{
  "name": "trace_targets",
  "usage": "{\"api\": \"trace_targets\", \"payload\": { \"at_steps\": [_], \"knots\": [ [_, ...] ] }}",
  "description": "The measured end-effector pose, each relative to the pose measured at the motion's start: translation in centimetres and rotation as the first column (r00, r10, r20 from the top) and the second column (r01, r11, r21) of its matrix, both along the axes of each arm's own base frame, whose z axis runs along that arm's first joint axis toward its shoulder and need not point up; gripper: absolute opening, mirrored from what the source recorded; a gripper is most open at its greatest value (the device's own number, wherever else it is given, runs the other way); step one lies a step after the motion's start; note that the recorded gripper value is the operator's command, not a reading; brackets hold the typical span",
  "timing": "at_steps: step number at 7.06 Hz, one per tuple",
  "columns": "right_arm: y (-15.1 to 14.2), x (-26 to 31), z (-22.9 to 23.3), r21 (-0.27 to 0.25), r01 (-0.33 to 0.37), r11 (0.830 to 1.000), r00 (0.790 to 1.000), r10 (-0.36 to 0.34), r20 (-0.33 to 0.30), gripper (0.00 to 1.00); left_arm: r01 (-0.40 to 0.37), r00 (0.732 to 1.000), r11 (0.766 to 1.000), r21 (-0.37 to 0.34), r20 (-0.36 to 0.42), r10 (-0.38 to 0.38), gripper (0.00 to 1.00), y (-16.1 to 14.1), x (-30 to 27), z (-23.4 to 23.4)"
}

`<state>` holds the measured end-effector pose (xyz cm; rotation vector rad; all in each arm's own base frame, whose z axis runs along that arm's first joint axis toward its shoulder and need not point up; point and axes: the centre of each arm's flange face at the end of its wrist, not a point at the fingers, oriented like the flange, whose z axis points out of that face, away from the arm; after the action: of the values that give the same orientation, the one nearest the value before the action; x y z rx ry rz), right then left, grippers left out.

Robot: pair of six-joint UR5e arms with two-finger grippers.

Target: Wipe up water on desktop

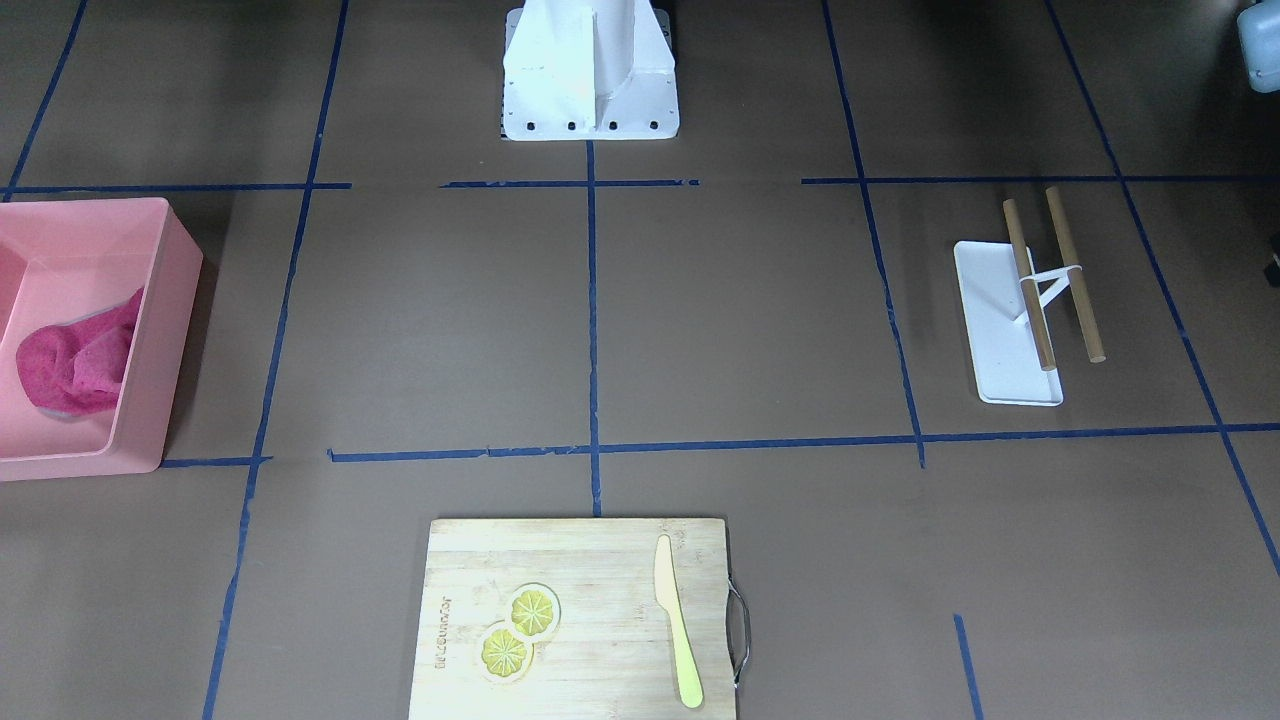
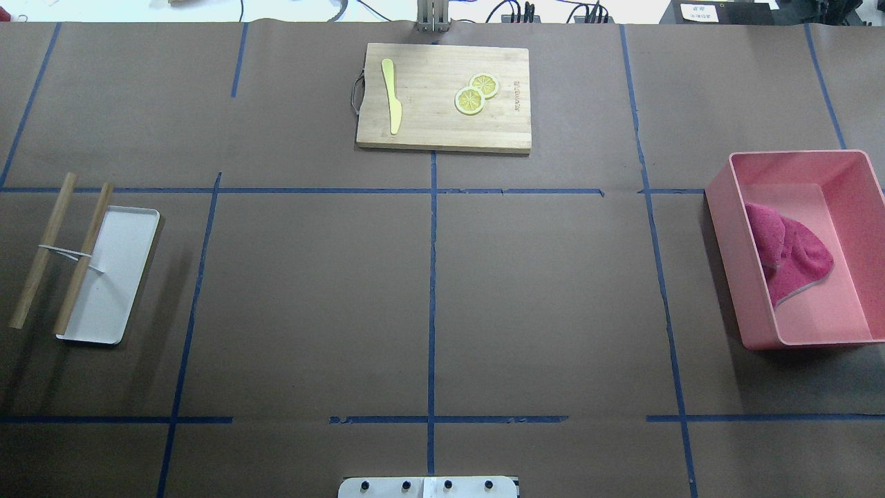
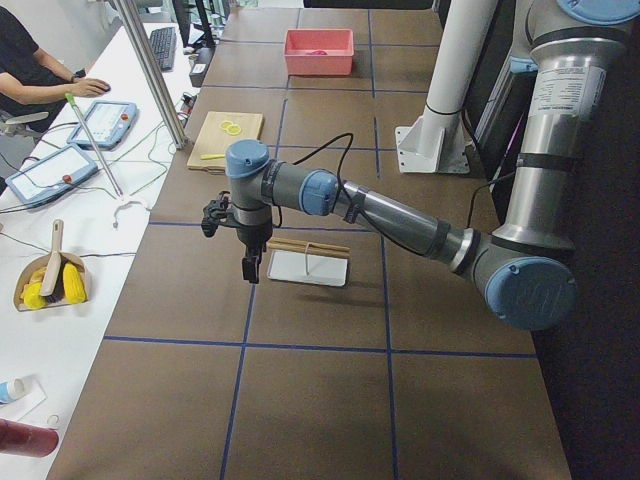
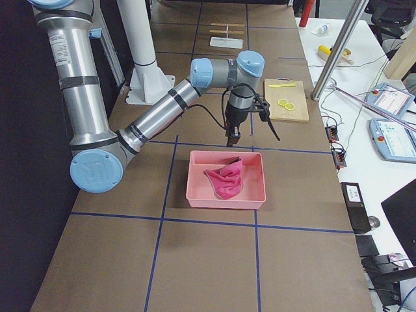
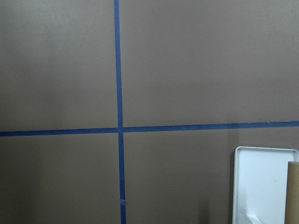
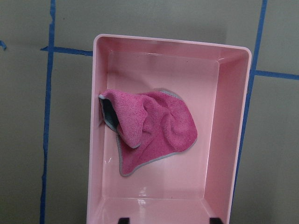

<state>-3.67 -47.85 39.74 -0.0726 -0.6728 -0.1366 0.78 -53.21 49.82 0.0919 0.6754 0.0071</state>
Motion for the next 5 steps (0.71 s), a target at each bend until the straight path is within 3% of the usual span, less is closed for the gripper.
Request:
{"api": "trace_targets", "payload": {
  "at_steps": [2,5],
  "knots": [
    [-0.4,0.0,1.7,0.004,0.006,1.000,1.000,-0.006,0.023,1.00,-0.004,1.000,1.000,0.002,0.000,0.004,1.00,-0.1,-1.0,0.6],
    [0.0,3.6,12.0,0.131,-0.026,0.991,0.996,0.014,0.093,1.00,-0.065,0.997,0.998,0.019,-0.039,0.066,1.00,-0.8,-5.6,5.3]
  ]
}}
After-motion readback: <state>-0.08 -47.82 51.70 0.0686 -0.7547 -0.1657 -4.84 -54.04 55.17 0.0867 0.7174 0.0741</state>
